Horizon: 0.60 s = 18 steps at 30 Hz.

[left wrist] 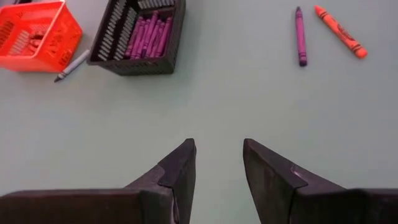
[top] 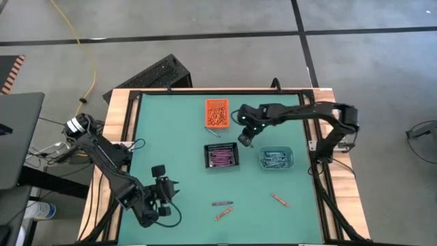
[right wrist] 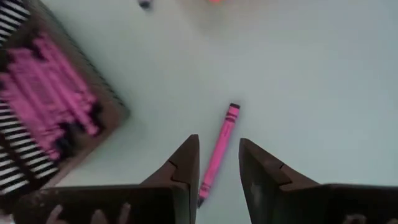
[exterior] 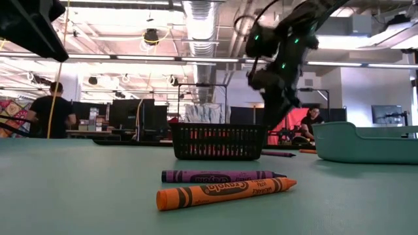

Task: Sort crayons
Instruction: Put the violet crayon into the black bin

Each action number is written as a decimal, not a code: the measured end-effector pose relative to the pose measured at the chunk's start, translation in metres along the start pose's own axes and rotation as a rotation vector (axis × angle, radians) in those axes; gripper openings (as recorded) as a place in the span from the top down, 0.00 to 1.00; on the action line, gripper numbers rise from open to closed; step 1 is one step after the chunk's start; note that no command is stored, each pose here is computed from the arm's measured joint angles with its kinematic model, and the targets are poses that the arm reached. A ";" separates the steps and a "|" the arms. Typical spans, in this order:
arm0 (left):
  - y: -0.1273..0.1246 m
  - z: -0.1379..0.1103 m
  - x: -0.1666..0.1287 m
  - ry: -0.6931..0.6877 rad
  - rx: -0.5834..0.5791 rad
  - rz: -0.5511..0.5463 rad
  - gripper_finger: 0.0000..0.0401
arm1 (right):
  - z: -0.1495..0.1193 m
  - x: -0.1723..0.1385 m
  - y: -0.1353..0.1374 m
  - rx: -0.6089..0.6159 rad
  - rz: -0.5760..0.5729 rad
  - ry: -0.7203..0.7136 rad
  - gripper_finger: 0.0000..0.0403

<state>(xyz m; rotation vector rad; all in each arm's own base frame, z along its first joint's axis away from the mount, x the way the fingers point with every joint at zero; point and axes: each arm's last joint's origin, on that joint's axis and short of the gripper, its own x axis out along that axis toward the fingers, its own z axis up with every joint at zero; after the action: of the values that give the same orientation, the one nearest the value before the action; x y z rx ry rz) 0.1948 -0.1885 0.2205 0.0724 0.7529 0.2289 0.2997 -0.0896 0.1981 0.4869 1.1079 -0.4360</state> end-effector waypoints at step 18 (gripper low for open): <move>-0.004 -0.004 -0.005 -0.002 0.011 -0.019 0.69 | -0.001 0.064 0.000 -0.036 -0.085 0.255 0.60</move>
<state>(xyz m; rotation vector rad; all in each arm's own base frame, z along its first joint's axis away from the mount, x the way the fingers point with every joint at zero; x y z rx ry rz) 0.1892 -0.1938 0.2204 0.0759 0.7524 0.2066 0.3234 -0.0952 0.1387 0.4739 1.3838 -0.4353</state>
